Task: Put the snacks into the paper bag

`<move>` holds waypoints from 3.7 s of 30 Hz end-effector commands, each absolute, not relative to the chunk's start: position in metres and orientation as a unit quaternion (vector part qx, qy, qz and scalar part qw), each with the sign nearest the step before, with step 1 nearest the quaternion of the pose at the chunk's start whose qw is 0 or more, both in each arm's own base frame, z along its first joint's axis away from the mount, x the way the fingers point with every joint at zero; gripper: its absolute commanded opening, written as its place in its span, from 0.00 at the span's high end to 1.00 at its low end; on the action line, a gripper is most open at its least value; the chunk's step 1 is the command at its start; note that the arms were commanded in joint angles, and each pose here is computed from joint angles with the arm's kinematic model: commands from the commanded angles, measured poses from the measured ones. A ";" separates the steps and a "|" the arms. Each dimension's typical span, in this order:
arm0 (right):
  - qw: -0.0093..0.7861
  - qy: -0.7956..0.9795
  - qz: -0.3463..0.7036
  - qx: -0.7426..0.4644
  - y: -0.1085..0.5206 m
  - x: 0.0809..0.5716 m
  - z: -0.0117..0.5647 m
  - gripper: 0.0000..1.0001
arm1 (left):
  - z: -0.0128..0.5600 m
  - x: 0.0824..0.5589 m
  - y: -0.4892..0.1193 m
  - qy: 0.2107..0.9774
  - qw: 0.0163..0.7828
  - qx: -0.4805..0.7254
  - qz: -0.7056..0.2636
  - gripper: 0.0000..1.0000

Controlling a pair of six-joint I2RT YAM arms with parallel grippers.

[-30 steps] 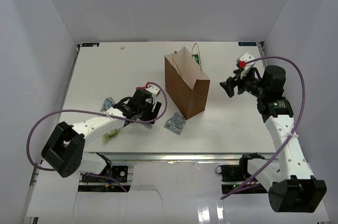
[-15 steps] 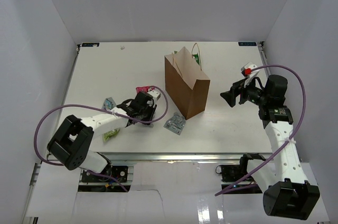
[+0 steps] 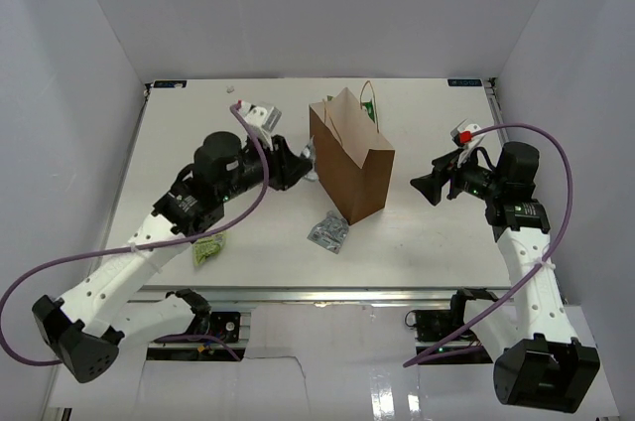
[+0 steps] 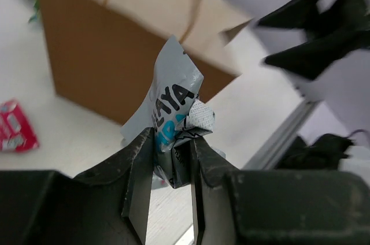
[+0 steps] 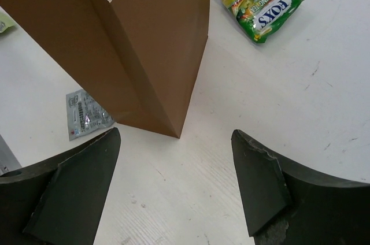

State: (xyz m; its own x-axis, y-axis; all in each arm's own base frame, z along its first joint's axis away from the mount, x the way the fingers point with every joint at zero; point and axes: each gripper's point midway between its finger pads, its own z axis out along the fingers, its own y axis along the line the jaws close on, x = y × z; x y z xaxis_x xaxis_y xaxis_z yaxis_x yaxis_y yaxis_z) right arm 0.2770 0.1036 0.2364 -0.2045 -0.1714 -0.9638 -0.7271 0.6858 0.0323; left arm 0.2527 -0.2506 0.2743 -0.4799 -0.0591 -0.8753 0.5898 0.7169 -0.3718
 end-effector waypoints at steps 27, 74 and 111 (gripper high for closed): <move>0.543 0.754 0.245 -0.278 0.094 0.300 0.223 0.16 | 0.378 0.348 -0.371 0.739 0.541 0.223 -0.333 0.68; 0.345 0.898 0.271 0.024 0.194 0.588 0.043 0.84 | 0.360 0.220 -0.201 0.763 0.527 -0.043 -0.372 0.02; 0.736 0.517 0.272 -0.342 0.167 0.313 0.531 0.92 | 0.245 0.166 -0.176 0.787 0.471 -0.031 -0.398 0.02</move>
State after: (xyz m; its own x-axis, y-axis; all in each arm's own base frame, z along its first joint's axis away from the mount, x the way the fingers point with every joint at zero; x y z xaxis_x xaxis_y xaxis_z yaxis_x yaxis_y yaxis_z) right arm 0.3497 0.1530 0.4893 0.1544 0.0725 -0.9853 -0.7344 0.6756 -0.0653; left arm 0.1698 -0.1709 0.2500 -0.5287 -0.4330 -0.7300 0.3173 0.6969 -0.6432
